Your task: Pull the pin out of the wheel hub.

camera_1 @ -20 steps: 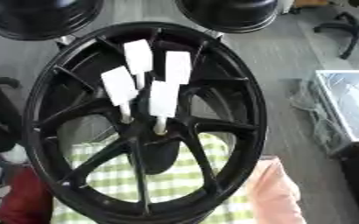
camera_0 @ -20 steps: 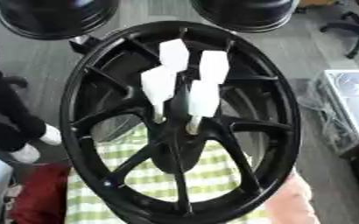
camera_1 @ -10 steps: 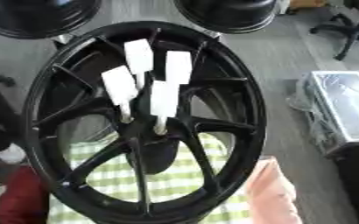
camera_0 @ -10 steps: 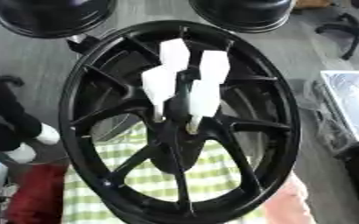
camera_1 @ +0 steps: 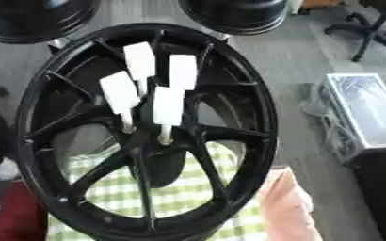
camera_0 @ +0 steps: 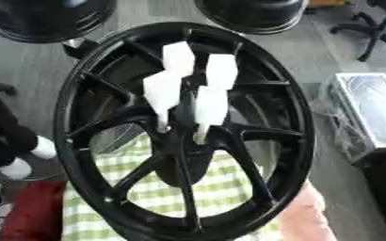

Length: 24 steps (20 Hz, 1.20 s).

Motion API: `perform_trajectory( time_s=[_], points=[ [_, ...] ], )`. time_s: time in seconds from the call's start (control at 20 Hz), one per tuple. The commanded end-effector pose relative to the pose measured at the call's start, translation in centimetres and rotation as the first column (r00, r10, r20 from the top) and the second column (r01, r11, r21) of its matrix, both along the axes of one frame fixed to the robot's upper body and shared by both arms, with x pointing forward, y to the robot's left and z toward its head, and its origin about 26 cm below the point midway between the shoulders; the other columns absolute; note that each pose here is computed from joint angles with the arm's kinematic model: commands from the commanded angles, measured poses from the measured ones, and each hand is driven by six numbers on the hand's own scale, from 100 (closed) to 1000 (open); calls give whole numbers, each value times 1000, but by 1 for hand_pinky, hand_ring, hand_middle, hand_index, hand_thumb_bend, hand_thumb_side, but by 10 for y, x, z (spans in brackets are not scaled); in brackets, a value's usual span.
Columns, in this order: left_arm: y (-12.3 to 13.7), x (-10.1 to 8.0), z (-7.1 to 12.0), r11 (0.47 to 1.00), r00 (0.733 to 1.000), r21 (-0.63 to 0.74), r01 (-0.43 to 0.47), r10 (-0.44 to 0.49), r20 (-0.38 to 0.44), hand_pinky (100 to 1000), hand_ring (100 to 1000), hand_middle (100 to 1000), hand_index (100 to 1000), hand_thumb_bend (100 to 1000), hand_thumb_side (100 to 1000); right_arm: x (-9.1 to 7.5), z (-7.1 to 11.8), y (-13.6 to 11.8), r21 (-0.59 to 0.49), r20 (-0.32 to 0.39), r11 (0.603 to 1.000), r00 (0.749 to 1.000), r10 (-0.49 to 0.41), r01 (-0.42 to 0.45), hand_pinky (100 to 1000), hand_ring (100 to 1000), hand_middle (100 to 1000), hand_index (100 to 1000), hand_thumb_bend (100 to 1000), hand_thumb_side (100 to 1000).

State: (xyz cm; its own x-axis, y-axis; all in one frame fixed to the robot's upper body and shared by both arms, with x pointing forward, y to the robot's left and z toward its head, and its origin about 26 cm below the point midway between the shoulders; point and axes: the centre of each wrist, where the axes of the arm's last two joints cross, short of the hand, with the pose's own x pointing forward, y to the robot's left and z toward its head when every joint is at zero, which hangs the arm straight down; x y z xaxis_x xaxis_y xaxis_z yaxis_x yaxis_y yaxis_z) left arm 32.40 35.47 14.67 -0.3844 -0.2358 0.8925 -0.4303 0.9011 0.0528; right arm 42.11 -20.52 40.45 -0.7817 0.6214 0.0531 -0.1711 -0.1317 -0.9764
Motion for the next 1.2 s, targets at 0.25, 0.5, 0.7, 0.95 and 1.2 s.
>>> perform_trajectory(
  time_s=[0.25,0.5,0.7,0.95,1.2],
  points=[
    [7,-2,9,999,1000,28,-14,14,16,687,831,747,716,258,589,-19,9,28,24,37,999,999,38,-39,828,818,775,842,100,594],
    [7,-2,9,1000,1000,29,-11,11,11,688,831,747,717,258,590,-37,3,51,28,15,998,998,57,-57,828,818,775,843,100,600],
    [7,-2,9,1000,1000,28,-7,7,10,688,831,747,717,258,590,-49,2,63,39,-11,998,999,52,-51,828,818,775,844,100,603],
    [6,-1,9,1000,1000,25,-4,4,11,689,831,748,717,258,587,-54,-4,74,37,-47,998,998,47,-46,827,818,776,845,100,629],
    [5,-1,9,1000,1000,25,0,-1,11,689,831,748,717,258,588,-51,-11,75,17,-83,999,996,35,-33,827,819,778,847,100,629]
  ],
)
